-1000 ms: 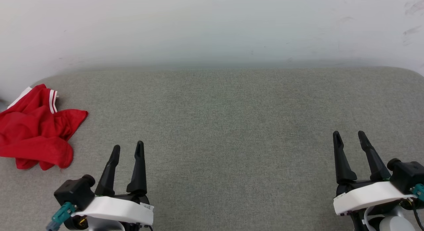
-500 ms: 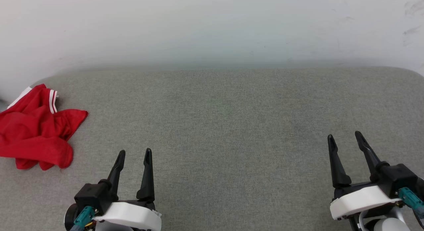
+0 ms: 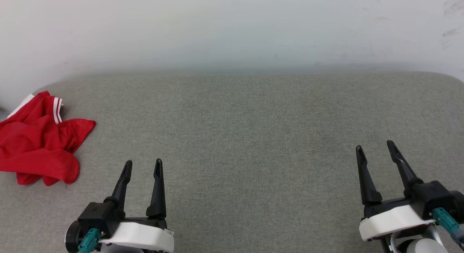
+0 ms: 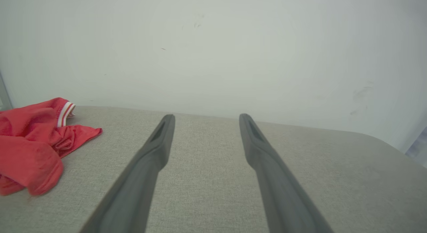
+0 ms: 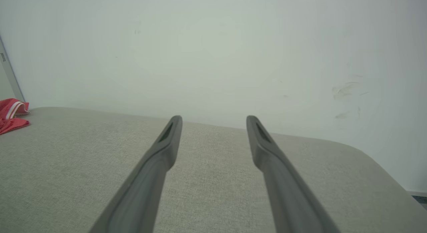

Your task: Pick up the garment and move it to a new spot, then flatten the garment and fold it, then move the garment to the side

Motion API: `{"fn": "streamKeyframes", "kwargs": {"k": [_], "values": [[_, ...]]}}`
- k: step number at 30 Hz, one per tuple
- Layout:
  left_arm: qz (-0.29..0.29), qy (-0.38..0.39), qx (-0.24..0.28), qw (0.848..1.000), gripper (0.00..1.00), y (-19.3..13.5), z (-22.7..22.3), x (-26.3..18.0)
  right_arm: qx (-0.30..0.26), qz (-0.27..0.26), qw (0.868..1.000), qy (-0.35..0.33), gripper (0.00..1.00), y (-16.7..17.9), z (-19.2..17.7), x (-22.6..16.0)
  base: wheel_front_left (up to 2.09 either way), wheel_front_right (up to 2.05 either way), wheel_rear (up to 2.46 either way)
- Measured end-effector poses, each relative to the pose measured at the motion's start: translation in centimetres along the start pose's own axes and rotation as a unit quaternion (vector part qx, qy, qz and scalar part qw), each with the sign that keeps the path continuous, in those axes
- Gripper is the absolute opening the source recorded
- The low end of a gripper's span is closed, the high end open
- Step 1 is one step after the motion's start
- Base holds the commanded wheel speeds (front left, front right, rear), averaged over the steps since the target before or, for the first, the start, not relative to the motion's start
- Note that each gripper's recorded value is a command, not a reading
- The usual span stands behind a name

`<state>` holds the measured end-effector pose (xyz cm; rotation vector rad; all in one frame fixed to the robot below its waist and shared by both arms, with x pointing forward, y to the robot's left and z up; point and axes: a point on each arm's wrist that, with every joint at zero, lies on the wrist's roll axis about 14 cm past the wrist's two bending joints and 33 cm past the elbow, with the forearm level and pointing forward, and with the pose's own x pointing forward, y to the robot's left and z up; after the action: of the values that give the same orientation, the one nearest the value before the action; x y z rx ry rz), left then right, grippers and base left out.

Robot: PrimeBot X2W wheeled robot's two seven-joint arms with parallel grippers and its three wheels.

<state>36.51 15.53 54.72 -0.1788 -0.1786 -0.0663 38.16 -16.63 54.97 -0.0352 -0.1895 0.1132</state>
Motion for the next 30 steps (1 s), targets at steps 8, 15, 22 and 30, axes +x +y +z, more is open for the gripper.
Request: {"fn": "streamKeyframes", "kwargs": {"k": [8,15,22,30], "values": [[0.011,0.0,0.006,1.0,1.0,1.2,-0.2,-0.5,0.004,-0.002,1.0,-0.006,1.0,-0.1,0.1,-0.2,0.0,0.0,0.0],[0.005,0.01,0.02,1.0,1.0,1.2,-1.0,-1.0,0.043,-0.016,0.999,-0.001,1.0,-0.6,-0.6,-0.6,0.0,0.0,0.0],[-0.007,0.012,0.028,0.999,1.0,0.6,-1.3,-1.1,0.056,-0.013,0.998,0.007,1.0,-0.2,-1.3,-0.9,0.0,0.0,0.0],[-0.003,0.027,0.017,1.0,1.0,0.9,-2.3,-1.7,0.06,-0.008,0.998,0.003,1.0,0.2,-1.1,-0.8,0.0,0.0,0.0]]}}
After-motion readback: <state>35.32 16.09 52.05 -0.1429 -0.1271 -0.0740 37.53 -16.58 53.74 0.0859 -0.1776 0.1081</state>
